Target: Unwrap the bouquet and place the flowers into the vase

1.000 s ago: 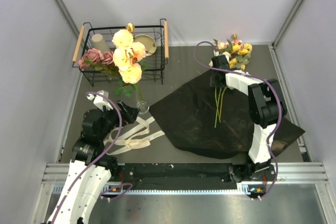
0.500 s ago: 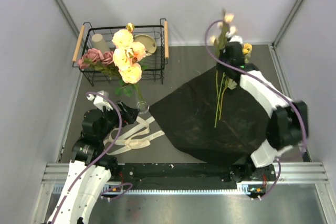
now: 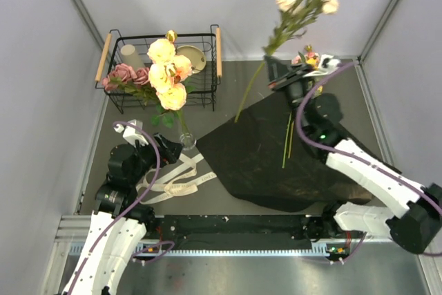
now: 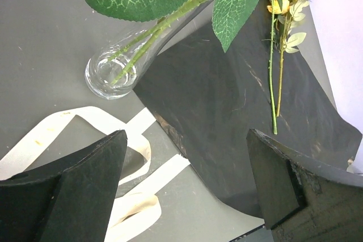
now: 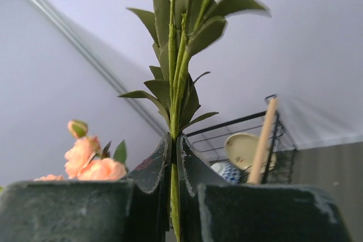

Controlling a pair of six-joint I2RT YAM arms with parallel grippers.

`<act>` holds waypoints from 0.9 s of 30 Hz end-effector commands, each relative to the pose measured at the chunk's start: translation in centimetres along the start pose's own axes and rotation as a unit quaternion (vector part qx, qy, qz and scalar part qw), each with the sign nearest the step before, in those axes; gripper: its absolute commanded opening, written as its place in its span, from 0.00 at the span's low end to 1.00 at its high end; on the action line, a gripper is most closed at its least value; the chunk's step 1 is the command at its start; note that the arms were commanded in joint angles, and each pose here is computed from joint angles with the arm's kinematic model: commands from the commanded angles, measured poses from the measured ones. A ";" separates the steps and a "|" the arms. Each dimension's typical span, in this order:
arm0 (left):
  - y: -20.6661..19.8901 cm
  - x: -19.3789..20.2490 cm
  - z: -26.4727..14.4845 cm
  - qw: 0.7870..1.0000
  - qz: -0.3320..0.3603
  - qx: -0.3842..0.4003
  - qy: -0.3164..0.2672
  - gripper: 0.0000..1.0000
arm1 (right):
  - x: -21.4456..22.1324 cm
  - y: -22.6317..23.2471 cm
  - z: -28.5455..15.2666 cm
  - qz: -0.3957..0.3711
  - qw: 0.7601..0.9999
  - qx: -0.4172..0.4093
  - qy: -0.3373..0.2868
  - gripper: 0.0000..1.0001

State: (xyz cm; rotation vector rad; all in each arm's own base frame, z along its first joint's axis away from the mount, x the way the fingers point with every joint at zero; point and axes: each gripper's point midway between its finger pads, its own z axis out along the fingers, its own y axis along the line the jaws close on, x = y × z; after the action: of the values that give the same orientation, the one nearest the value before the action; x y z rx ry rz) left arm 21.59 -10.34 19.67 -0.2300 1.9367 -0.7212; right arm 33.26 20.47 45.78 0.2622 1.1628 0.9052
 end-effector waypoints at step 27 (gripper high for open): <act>-0.4 -1.1 -1.2 1.000 -0.003 -0.004 -0.021 0.92 | 10.2 14.9 2.3 -0.038 0.985 -0.068 -0.153 0.00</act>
State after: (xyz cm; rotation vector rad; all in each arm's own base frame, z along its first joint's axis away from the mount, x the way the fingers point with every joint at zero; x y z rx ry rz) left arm 20.97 -9.99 19.12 -0.2657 1.9581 -0.7127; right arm 30.34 38.79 46.31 0.1832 0.9359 0.8060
